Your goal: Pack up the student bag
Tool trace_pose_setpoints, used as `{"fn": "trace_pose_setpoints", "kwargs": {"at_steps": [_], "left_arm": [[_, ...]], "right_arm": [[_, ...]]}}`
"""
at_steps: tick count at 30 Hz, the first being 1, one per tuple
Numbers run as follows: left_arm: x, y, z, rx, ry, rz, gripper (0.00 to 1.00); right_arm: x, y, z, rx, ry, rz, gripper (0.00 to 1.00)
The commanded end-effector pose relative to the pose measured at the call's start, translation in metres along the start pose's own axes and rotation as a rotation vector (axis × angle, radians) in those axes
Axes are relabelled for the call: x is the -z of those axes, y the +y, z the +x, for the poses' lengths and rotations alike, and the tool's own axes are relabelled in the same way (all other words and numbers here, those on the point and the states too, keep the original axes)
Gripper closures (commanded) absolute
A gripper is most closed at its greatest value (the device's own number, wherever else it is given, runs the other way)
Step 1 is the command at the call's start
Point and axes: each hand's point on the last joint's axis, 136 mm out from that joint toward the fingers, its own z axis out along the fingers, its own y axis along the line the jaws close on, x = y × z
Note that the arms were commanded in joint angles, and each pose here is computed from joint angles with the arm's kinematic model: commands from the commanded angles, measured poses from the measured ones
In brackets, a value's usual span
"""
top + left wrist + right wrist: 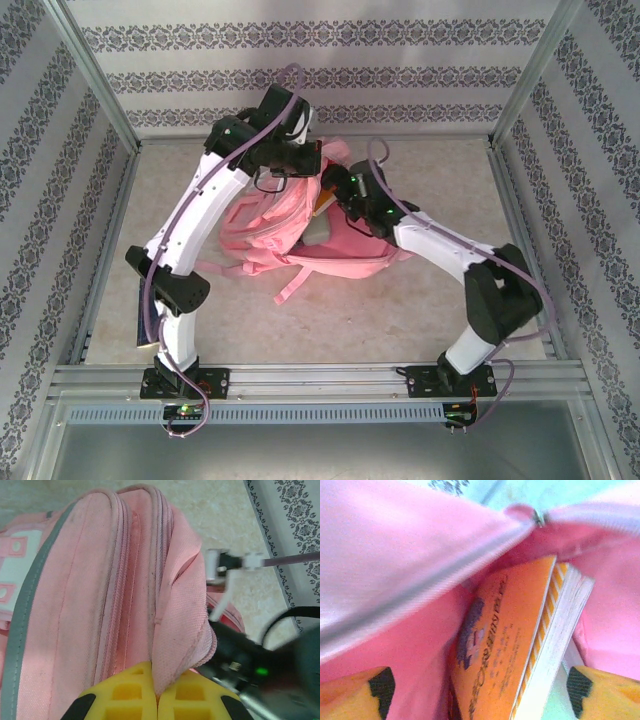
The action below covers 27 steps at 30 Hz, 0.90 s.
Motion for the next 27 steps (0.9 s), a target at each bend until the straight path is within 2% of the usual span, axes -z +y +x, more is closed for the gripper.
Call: {"fn": "trace_pose_setpoints", "kwargs": {"at_steps": [1,6,9,13,15,17,19,22,27], "left_arm": [[-0.009,0.000,-0.023,0.031,-0.067,0.018,1.00],[-0.041,0.009,-0.018,0.061,-0.014,-0.013,1.00],[-0.062,0.009,-0.009,0.087,0.033,-0.003,1.00],[-0.088,-0.002,0.006,0.111,0.088,0.048,0.99],[-0.102,-0.008,0.016,0.106,0.124,0.062,0.89],[-0.108,-0.013,0.022,0.102,0.146,0.073,0.75],[-0.105,-0.016,0.020,0.094,0.137,0.080,0.60],[-0.086,-0.018,0.008,0.063,0.077,0.082,0.45],[-0.042,-0.017,-0.005,0.002,-0.013,0.057,0.38]], "right_arm": [[0.036,0.011,-0.004,0.131,0.026,-0.036,0.09],[0.093,-0.016,-0.020,0.256,-0.034,0.101,0.10],[0.131,-0.047,-0.033,0.258,-0.101,0.209,0.11],[0.171,-0.071,-0.037,0.268,-0.152,0.248,0.13],[0.184,-0.079,-0.034,0.285,-0.159,0.252,0.13],[0.195,-0.088,-0.032,0.302,-0.157,0.270,0.14],[0.205,-0.091,-0.032,0.342,-0.152,0.285,0.15],[0.212,-0.084,-0.029,0.415,-0.126,0.263,0.16],[0.217,-0.069,-0.028,0.499,-0.105,0.216,0.16]]}}
